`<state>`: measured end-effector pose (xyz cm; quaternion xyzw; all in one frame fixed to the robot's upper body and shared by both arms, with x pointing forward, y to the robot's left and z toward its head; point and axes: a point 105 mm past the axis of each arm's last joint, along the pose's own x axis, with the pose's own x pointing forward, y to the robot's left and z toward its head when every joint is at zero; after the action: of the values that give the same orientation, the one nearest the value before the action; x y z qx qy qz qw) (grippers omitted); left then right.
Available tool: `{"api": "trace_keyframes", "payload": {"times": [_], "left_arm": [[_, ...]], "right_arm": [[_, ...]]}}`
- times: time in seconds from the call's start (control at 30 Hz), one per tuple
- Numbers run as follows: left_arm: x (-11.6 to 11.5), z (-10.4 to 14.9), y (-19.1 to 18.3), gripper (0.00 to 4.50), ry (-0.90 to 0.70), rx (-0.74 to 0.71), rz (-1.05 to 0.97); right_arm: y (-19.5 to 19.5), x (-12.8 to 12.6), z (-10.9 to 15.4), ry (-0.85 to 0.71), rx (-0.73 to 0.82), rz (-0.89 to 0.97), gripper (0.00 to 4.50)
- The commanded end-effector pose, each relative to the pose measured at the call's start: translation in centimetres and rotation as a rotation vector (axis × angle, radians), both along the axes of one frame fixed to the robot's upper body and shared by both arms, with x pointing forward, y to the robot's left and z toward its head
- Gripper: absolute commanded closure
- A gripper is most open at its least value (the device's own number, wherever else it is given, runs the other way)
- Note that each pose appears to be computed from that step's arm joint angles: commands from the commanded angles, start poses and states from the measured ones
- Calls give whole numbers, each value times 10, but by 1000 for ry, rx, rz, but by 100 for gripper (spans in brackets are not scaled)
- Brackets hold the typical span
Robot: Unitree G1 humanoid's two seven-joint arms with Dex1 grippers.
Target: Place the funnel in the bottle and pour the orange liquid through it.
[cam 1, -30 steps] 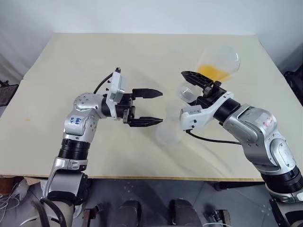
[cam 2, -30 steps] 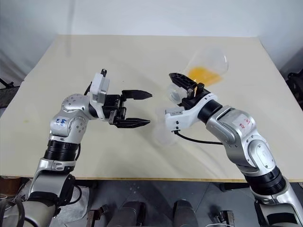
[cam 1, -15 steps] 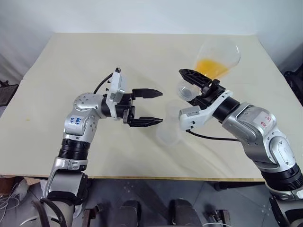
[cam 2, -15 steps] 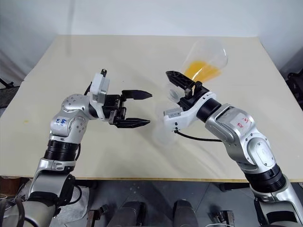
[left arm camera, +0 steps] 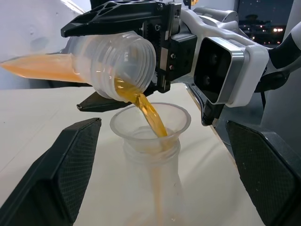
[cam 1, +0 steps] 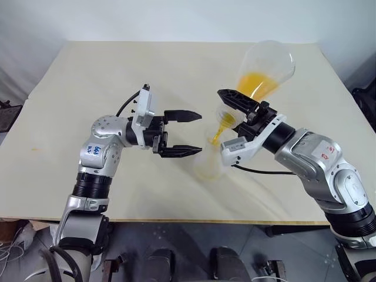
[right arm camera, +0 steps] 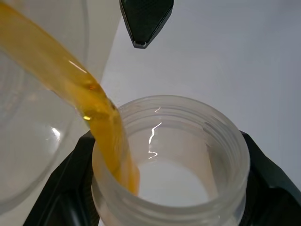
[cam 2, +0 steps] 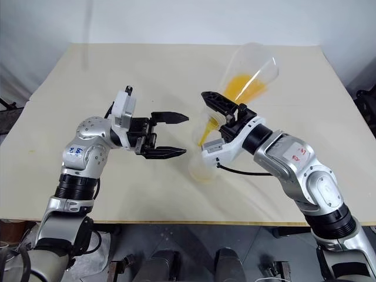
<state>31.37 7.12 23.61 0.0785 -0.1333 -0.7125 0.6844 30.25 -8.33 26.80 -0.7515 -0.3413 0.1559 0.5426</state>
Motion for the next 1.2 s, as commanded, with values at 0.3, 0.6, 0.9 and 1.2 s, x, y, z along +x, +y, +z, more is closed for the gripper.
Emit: {"api": "trace_keyframes", "payload": {"times": [0.3, 0.6, 0.9, 1.2], "left_arm": [[-3, 9, -3, 0, -45, -4, -17], [-3, 8, -2, 0, -42, -4, -15], [-3, 9, -1, 0, -43, -4, -11], [-2, 9, 0, 0, -45, -4, -7]], "right_arm": [[-12, -1, 18, -76, 31, -30, 166], [-11, 0, 18, -86, 20, -24, 166], [-10, 0, 18, -95, 8, -18, 166], [-9, 1, 18, -99, 1, -16, 166]]}}
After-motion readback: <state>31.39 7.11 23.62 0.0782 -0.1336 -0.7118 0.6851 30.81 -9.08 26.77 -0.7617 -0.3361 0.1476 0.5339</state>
